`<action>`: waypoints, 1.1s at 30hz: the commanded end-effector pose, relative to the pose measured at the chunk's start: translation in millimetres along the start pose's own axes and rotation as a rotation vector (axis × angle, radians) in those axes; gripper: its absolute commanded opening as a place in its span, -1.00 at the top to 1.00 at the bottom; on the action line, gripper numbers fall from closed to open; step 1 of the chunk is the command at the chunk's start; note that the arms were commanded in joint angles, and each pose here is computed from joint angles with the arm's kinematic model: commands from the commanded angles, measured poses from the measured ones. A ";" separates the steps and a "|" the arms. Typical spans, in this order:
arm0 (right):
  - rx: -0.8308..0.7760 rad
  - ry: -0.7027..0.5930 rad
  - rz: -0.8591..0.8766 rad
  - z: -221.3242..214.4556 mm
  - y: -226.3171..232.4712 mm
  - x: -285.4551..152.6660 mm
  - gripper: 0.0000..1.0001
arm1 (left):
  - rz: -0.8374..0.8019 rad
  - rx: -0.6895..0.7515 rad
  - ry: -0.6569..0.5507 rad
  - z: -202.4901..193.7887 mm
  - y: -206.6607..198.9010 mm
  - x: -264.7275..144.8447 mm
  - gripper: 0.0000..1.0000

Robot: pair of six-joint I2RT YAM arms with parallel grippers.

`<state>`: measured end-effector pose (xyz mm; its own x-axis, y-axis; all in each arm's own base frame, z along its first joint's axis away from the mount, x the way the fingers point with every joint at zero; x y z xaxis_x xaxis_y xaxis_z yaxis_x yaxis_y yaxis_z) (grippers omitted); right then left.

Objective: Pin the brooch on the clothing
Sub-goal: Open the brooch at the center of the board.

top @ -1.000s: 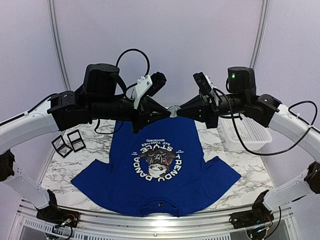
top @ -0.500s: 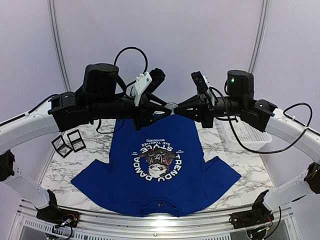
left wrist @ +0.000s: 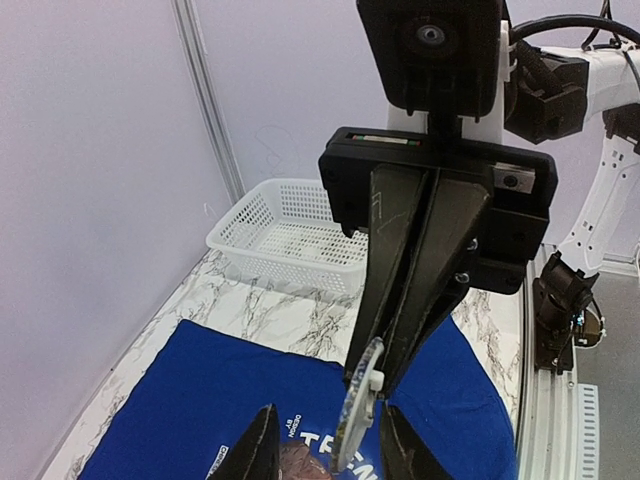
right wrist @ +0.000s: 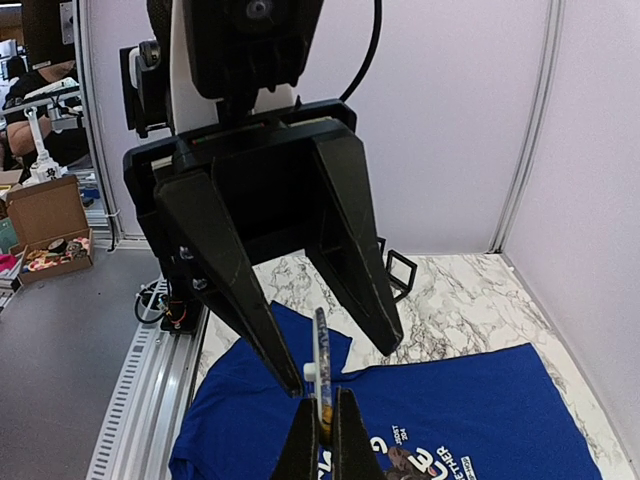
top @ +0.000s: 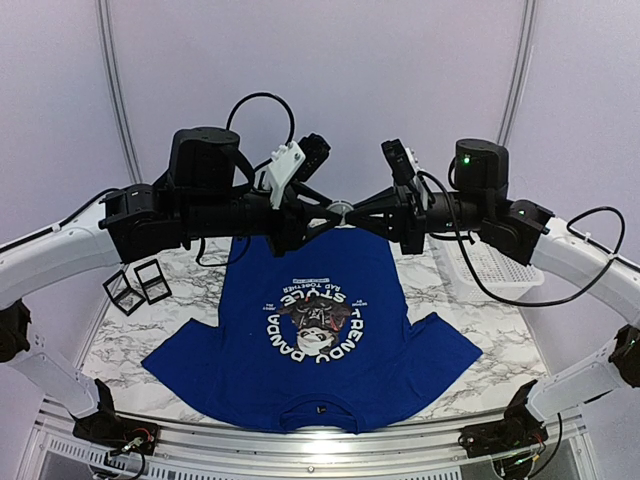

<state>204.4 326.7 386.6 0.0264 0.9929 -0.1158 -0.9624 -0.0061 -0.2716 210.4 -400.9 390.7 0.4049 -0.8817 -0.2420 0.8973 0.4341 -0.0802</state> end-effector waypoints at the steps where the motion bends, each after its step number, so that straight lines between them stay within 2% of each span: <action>1: -0.026 -0.033 -0.014 16.8 2.1 -2.6 1.00 | 0.011 -0.001 -0.033 10.5 1.2 4.7 0.28; 4: -0.025 -0.034 -0.010 16.8 2.5 -1.0 1.00 | 0.011 -0.001 -0.031 10.3 1.3 6.4 0.25; 7: -0.029 -0.031 -0.011 16.9 3.0 -0.8 1.00 | 0.019 0.001 -0.032 10.4 2.3 6.0 0.44; 9: -0.028 -0.027 -0.011 16.5 2.7 -1.0 1.00 | 0.026 0.000 -0.036 11.7 3.5 4.7 0.49; 19: -0.020 -0.012 0.000 11.0 4.3 1.9 1.00 | 0.064 -0.010 -0.055 18.0 9.0 1.4 0.40; 25: -0.019 -0.009 0.000 9.7 3.9 2.4 1.00 | 0.093 -0.016 -0.070 20.1 13.3 -0.5 0.58; 31: -0.018 -0.006 -0.001 7.6 3.8 3.1 1.00 | 0.085 -0.014 -0.116 21.9 12.1 -6.3 0.67; 33: -0.019 -0.010 -0.004 7.9 3.5 2.6 1.00 | 0.080 -0.019 -0.152 25.9 11.3 -9.2 0.65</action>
<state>206.7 328.9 386.4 0.0565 0.9913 -0.1191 -0.9597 0.0210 -0.2803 216.8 -403.9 384.1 0.4438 -0.8634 -0.2400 0.8769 0.4736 -0.0823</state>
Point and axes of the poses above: each gripper's point midway between its finger pads, its own x axis out along the fingers, its own y axis along the line the jaws close on, z = x × y, the point moved 2 cm from there along -x, back along the fingers, and after that the axes turned 13 degrees about -x, right-handed, at the moved point
